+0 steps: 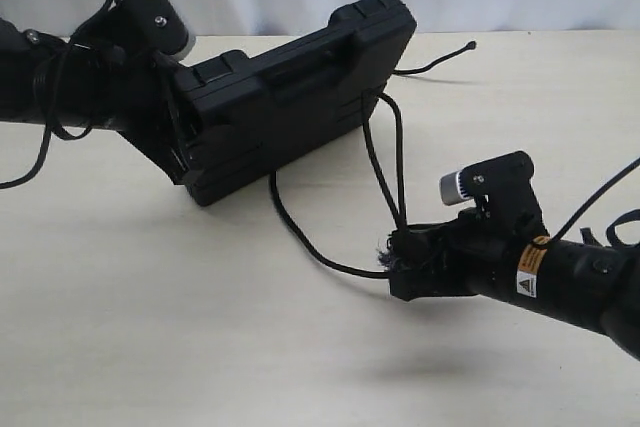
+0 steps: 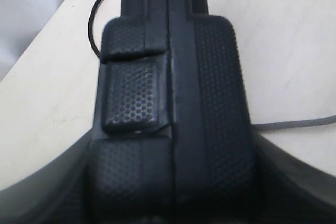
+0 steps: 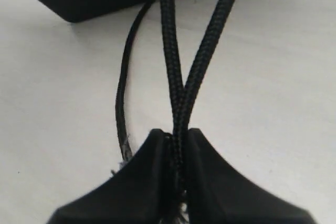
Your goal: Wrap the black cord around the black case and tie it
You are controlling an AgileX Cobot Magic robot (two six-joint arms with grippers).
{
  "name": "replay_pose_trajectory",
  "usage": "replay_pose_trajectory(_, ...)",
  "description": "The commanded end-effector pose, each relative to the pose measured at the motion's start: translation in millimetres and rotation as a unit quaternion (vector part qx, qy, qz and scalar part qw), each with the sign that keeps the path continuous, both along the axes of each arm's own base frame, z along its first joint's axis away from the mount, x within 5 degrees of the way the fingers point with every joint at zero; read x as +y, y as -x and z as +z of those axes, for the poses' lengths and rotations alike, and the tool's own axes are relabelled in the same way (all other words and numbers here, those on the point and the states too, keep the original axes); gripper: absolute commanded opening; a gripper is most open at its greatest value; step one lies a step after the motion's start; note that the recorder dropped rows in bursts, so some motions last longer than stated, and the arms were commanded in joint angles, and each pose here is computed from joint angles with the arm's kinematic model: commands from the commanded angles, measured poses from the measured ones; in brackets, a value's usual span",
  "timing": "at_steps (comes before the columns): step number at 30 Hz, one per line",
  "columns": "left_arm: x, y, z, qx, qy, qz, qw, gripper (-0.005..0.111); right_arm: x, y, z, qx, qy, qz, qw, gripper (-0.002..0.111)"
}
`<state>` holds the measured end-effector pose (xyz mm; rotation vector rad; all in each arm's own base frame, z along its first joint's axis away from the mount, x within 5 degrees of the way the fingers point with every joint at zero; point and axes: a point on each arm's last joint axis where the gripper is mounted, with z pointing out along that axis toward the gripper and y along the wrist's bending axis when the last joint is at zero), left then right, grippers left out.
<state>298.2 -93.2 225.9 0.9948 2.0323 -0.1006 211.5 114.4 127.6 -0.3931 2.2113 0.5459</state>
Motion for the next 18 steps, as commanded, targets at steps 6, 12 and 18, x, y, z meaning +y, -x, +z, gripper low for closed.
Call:
replay_pose_trajectory(6, 3, -5, -5, -0.006, -0.011, 0.025, 1.0, 0.0, 10, 10, 20, -0.088, 0.008, 0.089, 0.992, 0.004)
replay_pose_trajectory(12, 3, -5, -5, -0.011, -0.021, 0.014, 1.0, 0.0, 19, 18, 26, -0.116, 0.051, 0.11, 0.986, 0.004)
replay_pose_trajectory(18, 0, -3, -6, -0.01, -0.029, -0.02, 0.999, 0.0, 13, 15, 22, -0.11, 0.093, 0.074, 0.987, 0.004)
